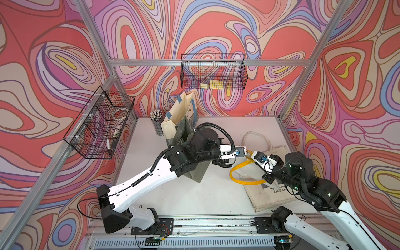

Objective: Put away the canvas bag
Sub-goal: Press the canvas bag.

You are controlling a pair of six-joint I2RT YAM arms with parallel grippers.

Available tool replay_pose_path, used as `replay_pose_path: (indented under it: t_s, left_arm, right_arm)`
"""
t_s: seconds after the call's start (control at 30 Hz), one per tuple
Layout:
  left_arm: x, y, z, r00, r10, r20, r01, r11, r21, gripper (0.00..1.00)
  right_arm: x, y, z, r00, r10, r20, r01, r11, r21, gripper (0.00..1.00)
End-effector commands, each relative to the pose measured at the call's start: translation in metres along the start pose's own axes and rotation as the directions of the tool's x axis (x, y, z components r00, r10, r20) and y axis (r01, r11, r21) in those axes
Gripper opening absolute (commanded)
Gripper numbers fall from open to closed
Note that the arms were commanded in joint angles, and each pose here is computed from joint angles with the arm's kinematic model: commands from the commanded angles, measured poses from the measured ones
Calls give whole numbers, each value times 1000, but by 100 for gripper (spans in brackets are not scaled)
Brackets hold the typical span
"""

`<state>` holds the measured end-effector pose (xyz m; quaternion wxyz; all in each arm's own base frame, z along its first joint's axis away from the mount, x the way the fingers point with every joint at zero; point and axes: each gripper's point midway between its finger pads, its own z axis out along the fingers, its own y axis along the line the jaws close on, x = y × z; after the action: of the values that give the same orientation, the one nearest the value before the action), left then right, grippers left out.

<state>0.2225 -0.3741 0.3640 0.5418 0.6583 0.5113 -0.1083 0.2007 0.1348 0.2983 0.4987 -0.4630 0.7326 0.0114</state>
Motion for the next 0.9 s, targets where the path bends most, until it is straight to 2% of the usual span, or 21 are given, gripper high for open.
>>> replay_pose_path:
  t_s: [0.0, 0.1, 0.27, 0.43, 0.63, 0.87]
  left_arm:
    - [-38, -1, -26, 990, -3, 144, -2, 999, 35, 54]
    - [-37, -13, -27, 993, 2, 122, -11, 997, 74, 63]
    - [-35, -20, -25, 995, 50, 83, -57, 995, 78, 67]
    - [-23, -12, -18, 996, 94, 1, -94, 995, 35, 69]
    - [-27, 6, -10, 995, 99, -13, -100, 994, -41, 74]
    - [-14, -13, -1, 993, 82, -81, -76, 994, 77, 72]
  right_arm:
    - [-4, -5, 9, 999, -48, -21, 48, 999, 6, 0]
    - [-12, -8, 9, 998, -63, -6, 63, 998, 3, 0]
    - [-16, -8, 14, 997, -73, -19, 72, 997, -17, 0]
    - [-25, -6, 11, 997, -79, 10, 80, 996, -46, 0]
    - [-26, -4, 9, 995, -97, 10, 98, 994, -58, 0]
    - [-32, -10, 7, 993, -113, 21, 114, 993, -37, 0]
